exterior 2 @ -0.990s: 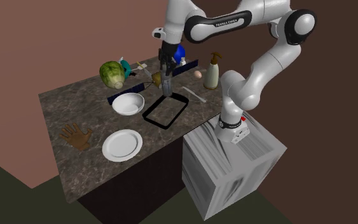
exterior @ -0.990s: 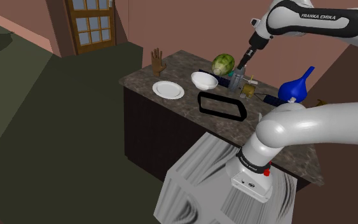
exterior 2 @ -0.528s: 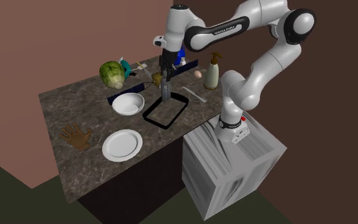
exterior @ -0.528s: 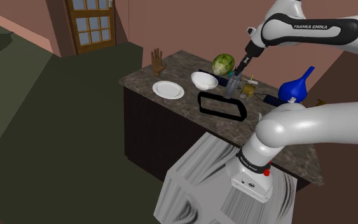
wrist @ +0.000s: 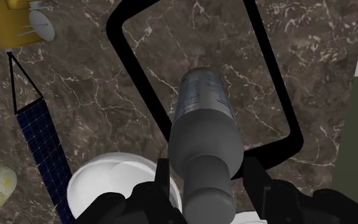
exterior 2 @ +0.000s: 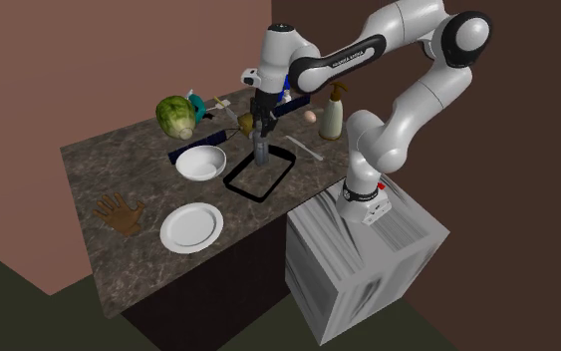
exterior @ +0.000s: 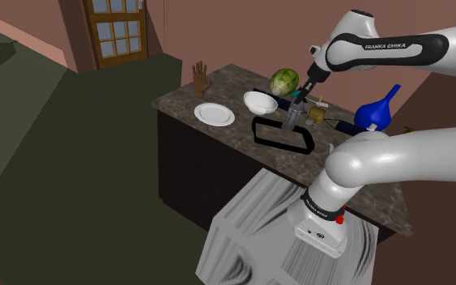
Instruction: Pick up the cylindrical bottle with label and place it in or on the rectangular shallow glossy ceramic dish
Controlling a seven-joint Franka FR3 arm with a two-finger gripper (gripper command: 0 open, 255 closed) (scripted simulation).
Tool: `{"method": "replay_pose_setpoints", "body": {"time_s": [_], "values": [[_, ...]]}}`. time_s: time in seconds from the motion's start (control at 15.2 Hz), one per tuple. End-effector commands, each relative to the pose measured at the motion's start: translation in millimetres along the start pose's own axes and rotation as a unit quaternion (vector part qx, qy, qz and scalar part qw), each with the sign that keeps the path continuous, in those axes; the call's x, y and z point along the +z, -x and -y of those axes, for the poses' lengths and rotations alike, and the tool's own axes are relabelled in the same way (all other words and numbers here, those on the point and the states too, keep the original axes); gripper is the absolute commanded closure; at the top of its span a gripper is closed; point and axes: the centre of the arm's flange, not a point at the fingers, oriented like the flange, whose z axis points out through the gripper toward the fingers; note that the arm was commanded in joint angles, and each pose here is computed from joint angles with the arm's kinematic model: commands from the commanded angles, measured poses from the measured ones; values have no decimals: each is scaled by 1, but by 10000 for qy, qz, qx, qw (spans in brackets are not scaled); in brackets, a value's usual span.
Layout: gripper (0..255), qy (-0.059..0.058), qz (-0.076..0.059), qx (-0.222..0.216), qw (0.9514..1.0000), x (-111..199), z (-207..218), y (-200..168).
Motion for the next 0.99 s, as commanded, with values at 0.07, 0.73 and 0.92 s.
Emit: {"method": "replay_pose_setpoints", "body": {"time_s": [0.07,0.73,0.92], "values": [[255,3,-5,0,10000,2,0,0],[0,3,-5,0,10000,2,1,0],[0,4,-5,0,10000,-38,0,1]]}}
